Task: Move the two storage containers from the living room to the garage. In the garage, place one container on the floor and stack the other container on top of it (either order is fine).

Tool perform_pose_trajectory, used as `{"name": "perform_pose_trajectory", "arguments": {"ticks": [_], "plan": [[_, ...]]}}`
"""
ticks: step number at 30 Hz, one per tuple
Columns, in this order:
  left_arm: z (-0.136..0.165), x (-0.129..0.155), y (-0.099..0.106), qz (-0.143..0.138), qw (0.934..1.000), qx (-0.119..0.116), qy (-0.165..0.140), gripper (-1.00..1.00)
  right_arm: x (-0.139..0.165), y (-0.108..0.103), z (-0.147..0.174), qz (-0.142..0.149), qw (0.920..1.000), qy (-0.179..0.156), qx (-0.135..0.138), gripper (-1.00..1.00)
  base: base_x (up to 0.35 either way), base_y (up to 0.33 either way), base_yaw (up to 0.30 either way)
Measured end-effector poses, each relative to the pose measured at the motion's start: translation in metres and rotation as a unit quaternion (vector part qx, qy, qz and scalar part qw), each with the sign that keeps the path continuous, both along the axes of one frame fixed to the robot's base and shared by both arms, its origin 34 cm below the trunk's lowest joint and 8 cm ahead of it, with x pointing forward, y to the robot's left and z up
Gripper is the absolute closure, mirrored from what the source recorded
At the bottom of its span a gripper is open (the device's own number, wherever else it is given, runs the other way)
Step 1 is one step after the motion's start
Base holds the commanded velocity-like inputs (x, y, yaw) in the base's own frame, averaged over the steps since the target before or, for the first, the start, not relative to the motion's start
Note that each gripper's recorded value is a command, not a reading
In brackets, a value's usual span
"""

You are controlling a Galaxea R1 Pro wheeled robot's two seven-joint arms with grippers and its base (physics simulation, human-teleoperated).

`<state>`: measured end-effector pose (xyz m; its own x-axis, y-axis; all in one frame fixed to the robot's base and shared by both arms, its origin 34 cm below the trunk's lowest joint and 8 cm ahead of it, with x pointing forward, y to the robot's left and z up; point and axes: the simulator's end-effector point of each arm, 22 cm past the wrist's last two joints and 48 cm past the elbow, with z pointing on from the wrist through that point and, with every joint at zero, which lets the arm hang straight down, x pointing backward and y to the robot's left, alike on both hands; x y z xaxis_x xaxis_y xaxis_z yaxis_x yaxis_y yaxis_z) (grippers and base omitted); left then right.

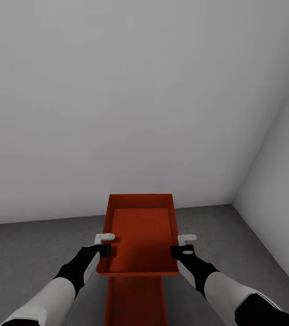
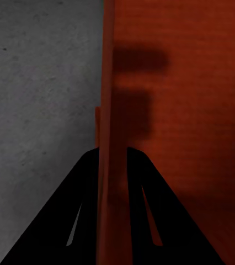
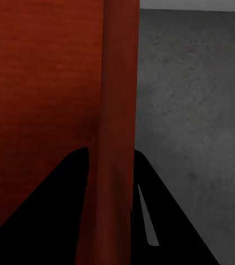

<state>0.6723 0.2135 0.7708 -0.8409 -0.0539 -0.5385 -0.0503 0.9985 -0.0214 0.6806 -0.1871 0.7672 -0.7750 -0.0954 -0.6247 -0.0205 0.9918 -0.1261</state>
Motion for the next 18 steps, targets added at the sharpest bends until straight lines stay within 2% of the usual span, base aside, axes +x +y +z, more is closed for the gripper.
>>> {"name": "perform_pose_trajectory", "arguments": {"ticks": [18], "plan": [[-0.025,0.002,0.0,-0.001,0.9999,0.0,0.011,1.0,0.001,0.0,-0.026,-0.001,0.9999,0.011,0.0,1.0,0.0,0.0,0.004]]}}
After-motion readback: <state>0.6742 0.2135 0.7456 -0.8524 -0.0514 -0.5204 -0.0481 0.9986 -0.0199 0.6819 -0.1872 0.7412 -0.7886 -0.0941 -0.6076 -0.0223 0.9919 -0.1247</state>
